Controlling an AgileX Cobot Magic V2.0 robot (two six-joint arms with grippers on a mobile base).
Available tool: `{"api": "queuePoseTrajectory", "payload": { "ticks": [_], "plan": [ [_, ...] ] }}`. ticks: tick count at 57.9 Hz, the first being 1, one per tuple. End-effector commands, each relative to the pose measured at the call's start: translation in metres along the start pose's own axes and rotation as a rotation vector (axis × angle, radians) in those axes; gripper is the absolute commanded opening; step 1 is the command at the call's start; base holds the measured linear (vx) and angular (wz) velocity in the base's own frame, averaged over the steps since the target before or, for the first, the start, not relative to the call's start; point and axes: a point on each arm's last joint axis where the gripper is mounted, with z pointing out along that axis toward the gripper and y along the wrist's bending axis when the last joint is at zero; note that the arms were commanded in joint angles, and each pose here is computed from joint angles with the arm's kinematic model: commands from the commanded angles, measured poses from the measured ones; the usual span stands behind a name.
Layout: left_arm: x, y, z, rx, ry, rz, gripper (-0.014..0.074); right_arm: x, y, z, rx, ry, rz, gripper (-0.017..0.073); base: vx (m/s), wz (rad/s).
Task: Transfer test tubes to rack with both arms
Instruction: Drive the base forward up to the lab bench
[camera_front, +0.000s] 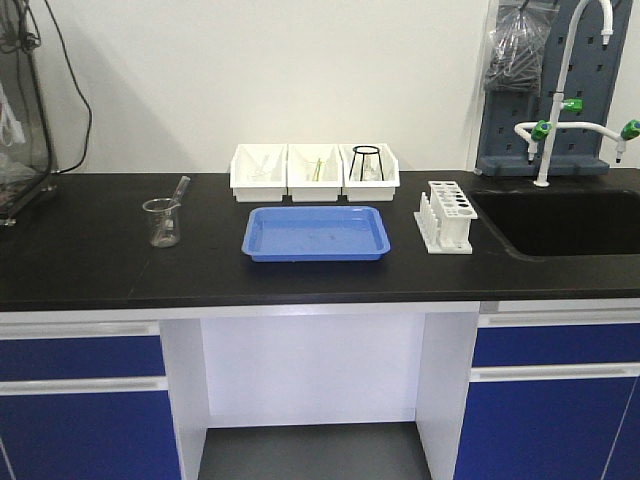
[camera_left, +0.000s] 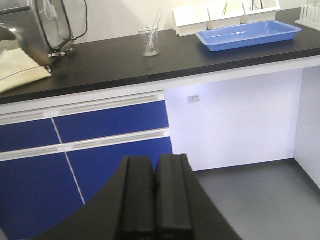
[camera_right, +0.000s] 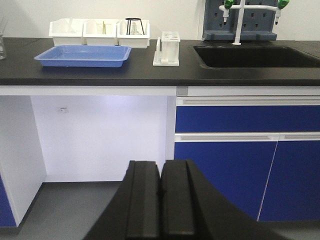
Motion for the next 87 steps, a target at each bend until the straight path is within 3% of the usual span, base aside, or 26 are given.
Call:
{"api": "queuePoseTrajectory", "payload": {
  "ticks": [1, 87],
  "plan": [
    [0.0017, -0.0002, 0.0018, -0.001, -0.054, -0.009, -0.002, -0.0043, -0.0002, -0.0001, 0.003, -0.079, -0.014, -0.0008, 0.27, -0.08],
    [0.0017, -0.0002, 0.0018, -0.001, -0.054, -0.009, -0.002, -0.0043, -0.0002, -0.0001, 0.003, -0.079, -0.014, -0.0008, 0.41, 0.02]
  ]
}}
